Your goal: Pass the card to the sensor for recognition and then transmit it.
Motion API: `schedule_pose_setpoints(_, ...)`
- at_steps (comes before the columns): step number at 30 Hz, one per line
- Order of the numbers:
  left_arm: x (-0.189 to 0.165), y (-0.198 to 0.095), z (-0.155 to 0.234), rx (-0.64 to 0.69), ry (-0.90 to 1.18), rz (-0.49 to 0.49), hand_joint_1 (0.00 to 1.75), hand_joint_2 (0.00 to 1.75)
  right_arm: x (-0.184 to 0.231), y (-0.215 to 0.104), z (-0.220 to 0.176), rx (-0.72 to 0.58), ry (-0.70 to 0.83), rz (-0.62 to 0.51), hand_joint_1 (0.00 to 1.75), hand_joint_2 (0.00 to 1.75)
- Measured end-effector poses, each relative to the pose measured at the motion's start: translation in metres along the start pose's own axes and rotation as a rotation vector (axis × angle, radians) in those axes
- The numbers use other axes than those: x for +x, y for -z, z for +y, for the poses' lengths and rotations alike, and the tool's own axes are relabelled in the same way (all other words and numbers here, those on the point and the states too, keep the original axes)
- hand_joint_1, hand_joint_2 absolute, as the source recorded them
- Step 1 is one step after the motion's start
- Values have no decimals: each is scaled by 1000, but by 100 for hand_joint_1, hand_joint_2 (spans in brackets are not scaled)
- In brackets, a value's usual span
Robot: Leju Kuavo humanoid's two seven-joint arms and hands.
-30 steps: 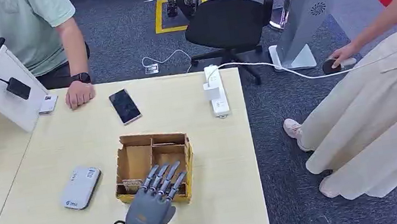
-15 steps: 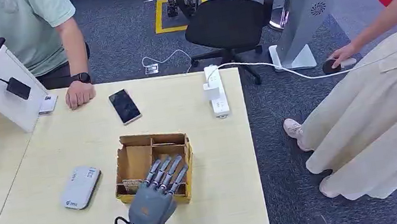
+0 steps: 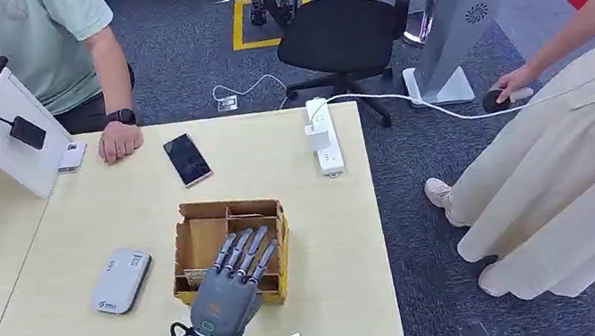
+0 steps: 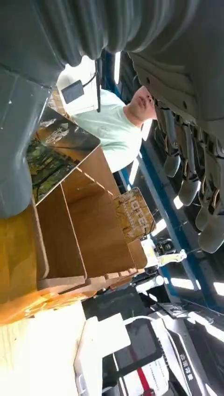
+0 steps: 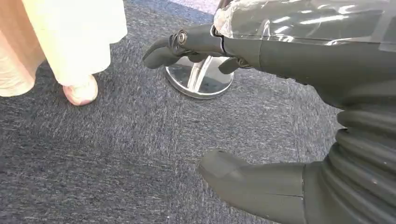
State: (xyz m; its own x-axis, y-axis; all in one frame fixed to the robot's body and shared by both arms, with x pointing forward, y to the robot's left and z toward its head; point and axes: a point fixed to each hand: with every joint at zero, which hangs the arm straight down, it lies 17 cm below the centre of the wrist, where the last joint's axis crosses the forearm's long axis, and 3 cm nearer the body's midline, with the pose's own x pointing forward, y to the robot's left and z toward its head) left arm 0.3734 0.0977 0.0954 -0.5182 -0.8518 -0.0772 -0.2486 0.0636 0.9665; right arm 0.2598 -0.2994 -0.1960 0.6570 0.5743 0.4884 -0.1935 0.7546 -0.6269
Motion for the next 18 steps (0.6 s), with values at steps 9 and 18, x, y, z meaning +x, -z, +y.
schedule_pose_setpoints(9,2,-8,-6,-19,4,-22,175,175,-1,0,0,-1,7,3,0,175)
schedule_pose_setpoints(18,8,-19,-15,-45,-1,-48,175,175,-1,0,0,-2,11,5,0,175)
